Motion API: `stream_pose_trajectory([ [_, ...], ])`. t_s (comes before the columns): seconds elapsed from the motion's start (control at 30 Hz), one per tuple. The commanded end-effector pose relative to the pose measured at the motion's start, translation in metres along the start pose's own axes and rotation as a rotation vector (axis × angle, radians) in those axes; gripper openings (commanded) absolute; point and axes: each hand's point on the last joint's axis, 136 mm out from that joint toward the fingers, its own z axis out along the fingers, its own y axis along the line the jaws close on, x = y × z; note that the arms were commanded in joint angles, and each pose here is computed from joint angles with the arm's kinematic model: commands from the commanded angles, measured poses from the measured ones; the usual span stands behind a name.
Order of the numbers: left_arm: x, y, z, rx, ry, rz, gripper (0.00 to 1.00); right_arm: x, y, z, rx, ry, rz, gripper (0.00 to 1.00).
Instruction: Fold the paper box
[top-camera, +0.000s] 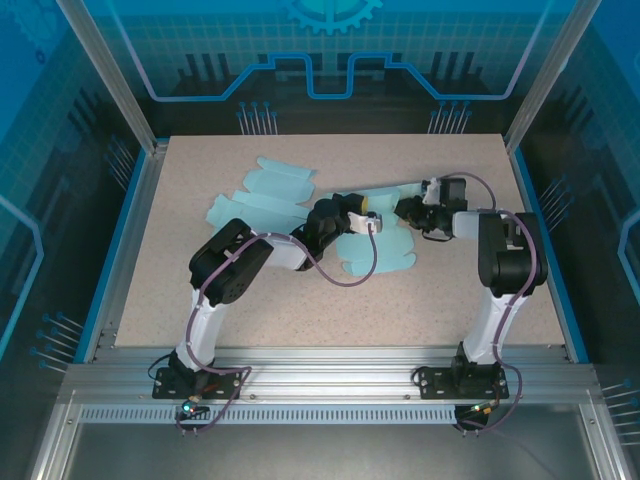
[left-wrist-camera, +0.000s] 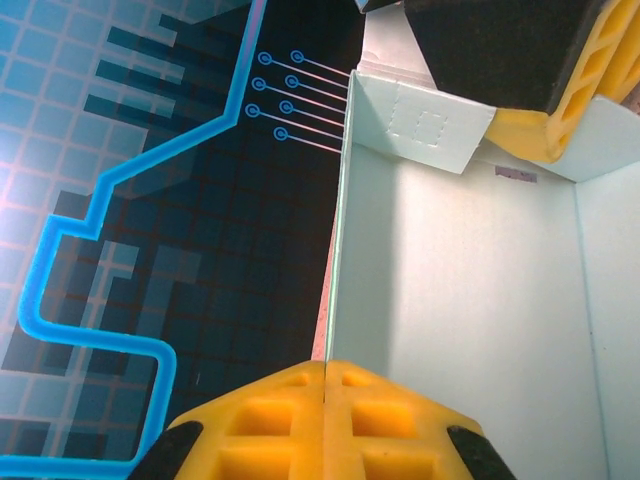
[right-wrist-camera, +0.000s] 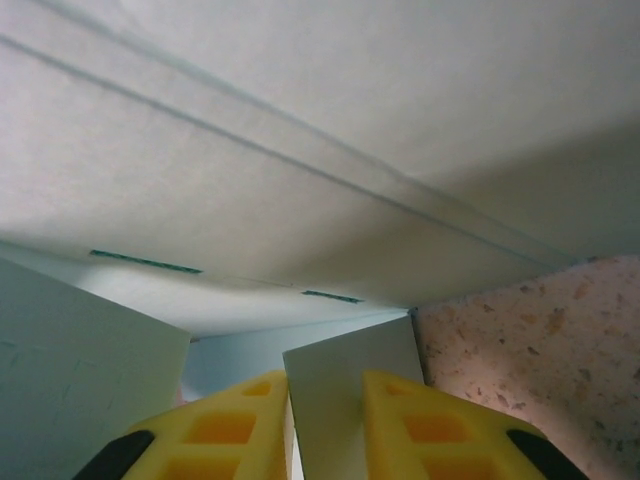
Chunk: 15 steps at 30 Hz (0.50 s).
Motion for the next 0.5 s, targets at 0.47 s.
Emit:
stream_pose_trajectory([
  [0.47,-0.006,-0.024,-0.001,-0.014,-0.039,0.120,0.00,-0.010,0.000,-0.069,0.068,-0.059,-0.021,0.47],
])
